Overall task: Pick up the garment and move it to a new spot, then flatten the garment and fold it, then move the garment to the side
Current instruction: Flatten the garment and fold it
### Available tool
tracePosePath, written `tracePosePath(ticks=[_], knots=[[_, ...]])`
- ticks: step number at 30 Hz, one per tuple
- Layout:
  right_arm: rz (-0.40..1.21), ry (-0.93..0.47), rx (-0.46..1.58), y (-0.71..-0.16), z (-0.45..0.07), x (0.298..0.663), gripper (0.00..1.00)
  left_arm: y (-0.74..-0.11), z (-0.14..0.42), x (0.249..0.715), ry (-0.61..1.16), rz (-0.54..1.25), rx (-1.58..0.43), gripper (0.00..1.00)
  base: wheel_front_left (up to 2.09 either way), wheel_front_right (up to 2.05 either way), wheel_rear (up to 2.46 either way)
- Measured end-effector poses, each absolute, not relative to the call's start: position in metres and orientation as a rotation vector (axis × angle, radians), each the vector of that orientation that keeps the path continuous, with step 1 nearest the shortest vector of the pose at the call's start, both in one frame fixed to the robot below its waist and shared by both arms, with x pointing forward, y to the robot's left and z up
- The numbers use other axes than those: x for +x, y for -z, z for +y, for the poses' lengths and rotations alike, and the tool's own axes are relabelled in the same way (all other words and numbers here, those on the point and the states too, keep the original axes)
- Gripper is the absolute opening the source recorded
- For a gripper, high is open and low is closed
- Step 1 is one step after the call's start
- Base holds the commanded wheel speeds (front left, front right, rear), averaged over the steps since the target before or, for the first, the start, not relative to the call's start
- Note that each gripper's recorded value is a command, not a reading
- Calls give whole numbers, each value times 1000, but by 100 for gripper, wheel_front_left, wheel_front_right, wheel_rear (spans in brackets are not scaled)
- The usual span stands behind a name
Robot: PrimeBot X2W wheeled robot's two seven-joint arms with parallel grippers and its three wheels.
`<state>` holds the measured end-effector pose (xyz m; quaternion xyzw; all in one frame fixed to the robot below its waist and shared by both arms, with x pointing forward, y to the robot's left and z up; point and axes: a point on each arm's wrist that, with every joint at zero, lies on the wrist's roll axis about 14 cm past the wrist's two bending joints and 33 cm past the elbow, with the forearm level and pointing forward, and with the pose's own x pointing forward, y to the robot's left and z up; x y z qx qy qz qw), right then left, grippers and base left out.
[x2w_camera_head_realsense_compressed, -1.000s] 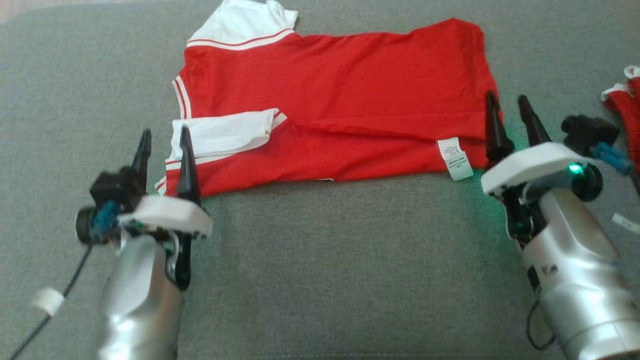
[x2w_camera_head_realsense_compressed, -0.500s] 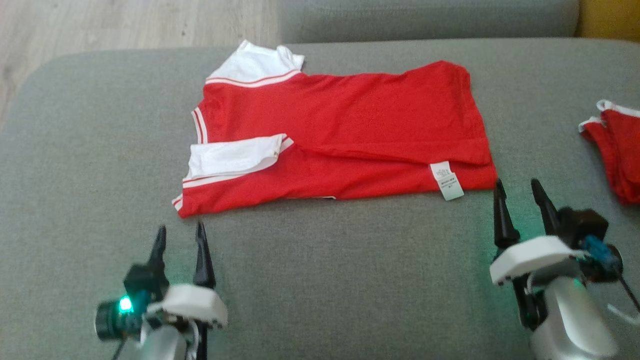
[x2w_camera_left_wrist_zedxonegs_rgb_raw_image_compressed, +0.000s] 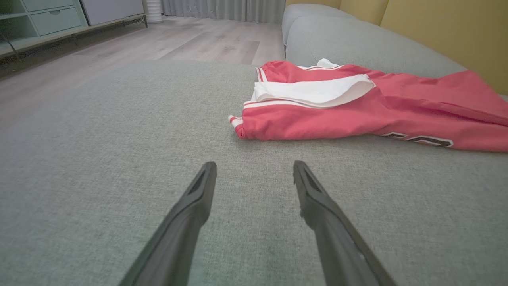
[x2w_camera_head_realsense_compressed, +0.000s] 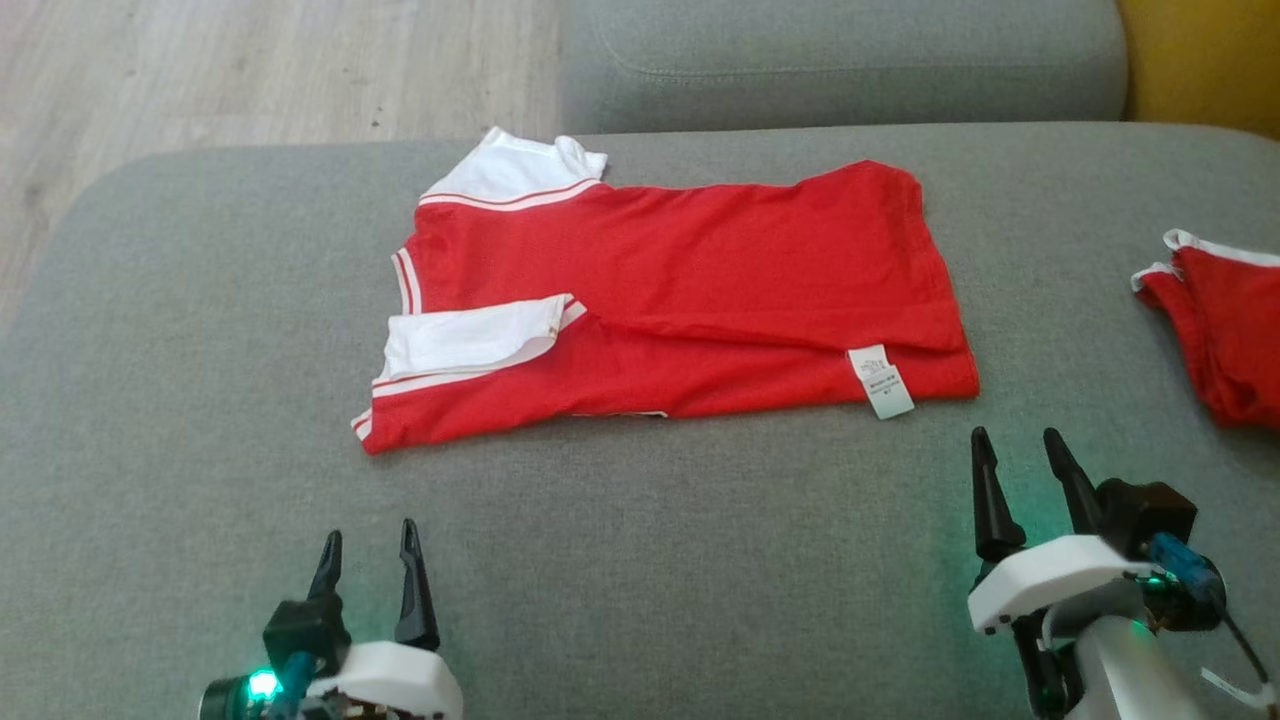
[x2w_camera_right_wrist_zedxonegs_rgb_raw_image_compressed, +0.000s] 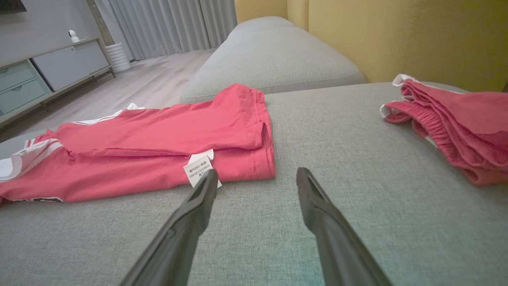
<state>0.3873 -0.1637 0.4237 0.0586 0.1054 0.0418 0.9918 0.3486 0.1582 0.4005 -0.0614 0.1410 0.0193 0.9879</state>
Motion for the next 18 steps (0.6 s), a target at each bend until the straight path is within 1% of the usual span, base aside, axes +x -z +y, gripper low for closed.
tracePosePath(ticks=[6, 10, 11, 13, 18], knots=[[235, -89, 121, -415, -162, 389, 100, -394, 155, 356, -27, 304, -152, 100, 0, 0, 0], [233, -100, 119, -414, -158, 402, 100, -399, 153, 383, -5, 286, -177, 100, 0, 0, 0], [231, -101, 126, -414, -157, 408, 100, -405, 155, 400, -6, 268, -204, 100, 0, 0, 0], [237, -103, 132, -411, -156, 413, 100, -405, 157, 414, -14, 266, -249, 100, 0, 0, 0], [272, -88, 139, -398, -161, 411, 100, -386, 158, 423, -26, 319, -316, 100, 0, 0, 0]])
